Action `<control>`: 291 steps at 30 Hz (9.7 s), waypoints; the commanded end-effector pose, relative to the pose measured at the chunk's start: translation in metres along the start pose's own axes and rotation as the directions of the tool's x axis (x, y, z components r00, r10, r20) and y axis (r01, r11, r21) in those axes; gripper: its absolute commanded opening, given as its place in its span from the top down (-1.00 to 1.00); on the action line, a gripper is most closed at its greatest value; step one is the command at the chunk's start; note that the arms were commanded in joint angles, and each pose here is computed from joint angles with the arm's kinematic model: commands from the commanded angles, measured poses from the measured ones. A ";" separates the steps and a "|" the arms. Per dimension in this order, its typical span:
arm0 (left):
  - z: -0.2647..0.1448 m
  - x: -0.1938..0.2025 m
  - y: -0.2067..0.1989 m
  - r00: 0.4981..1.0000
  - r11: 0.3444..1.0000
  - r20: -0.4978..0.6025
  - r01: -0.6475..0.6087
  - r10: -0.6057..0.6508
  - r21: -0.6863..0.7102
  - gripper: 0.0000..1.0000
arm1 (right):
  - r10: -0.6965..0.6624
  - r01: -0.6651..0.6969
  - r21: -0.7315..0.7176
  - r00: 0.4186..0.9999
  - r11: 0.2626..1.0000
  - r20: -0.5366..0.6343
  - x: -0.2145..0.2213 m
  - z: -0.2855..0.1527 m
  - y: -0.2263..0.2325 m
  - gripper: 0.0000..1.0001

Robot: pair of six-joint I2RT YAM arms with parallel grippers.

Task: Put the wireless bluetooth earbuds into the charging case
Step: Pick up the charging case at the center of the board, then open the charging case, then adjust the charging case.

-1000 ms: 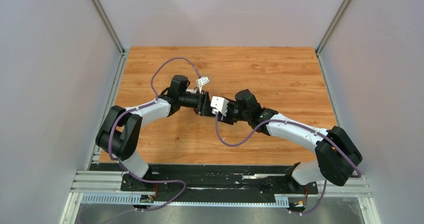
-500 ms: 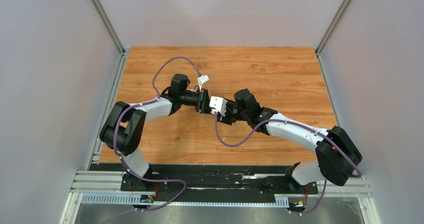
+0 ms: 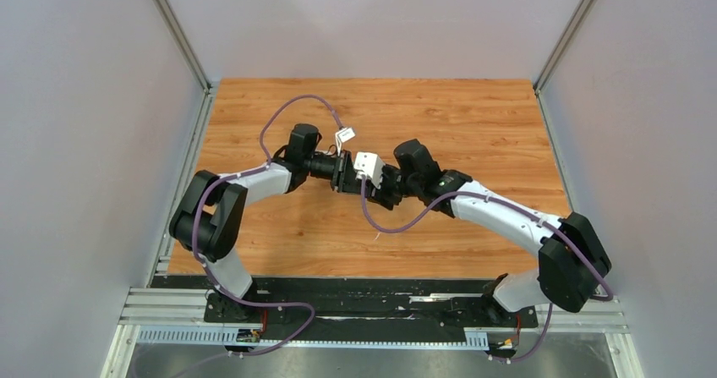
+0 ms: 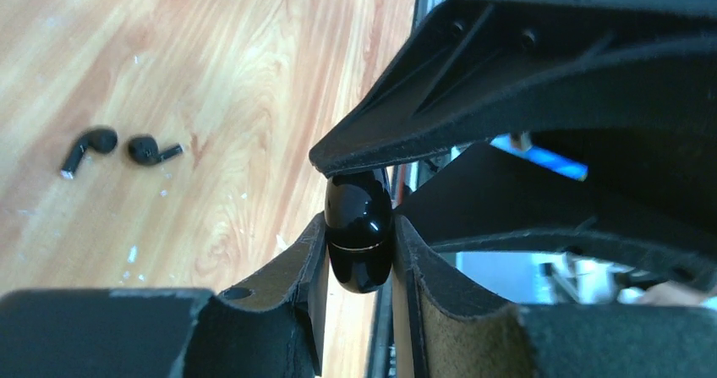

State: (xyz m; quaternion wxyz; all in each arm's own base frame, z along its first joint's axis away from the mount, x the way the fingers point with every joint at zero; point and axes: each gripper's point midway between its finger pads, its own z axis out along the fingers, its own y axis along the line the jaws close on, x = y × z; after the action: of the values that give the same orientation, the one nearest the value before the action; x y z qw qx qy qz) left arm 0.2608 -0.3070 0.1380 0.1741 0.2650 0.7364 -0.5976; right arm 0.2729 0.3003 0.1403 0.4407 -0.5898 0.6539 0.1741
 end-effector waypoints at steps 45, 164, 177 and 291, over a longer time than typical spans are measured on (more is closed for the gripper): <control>-0.045 -0.077 -0.103 0.542 0.546 0.068 -0.832 0.838 -0.097 1.00 | 0.222 -0.150 -0.278 0.943 0.949 0.246 -0.104 -0.052 -0.078 0.19; -0.059 -0.108 -0.068 0.980 0.969 0.005 -0.197 0.200 -0.151 0.06 | -0.333 0.357 -0.063 0.911 0.932 0.242 -0.120 -0.030 -0.080 1.00; -0.062 -0.111 -0.071 0.981 0.976 0.020 -0.190 0.193 -0.111 0.16 | -0.347 0.373 -0.072 0.907 0.925 0.238 -0.117 -0.026 -0.077 1.00; -0.101 -0.090 -0.077 0.940 0.928 -0.005 -0.336 0.340 -0.160 1.00 | 0.024 -0.038 -0.364 0.999 0.931 -0.044 0.071 0.016 -0.040 0.28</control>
State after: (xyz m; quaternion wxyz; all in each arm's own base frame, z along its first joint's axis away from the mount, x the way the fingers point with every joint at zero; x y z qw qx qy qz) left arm 0.2984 -0.2410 0.2622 0.2851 0.3564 0.7310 -0.5072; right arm 0.3091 0.2515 0.0867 0.2849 -0.6049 0.6743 0.3135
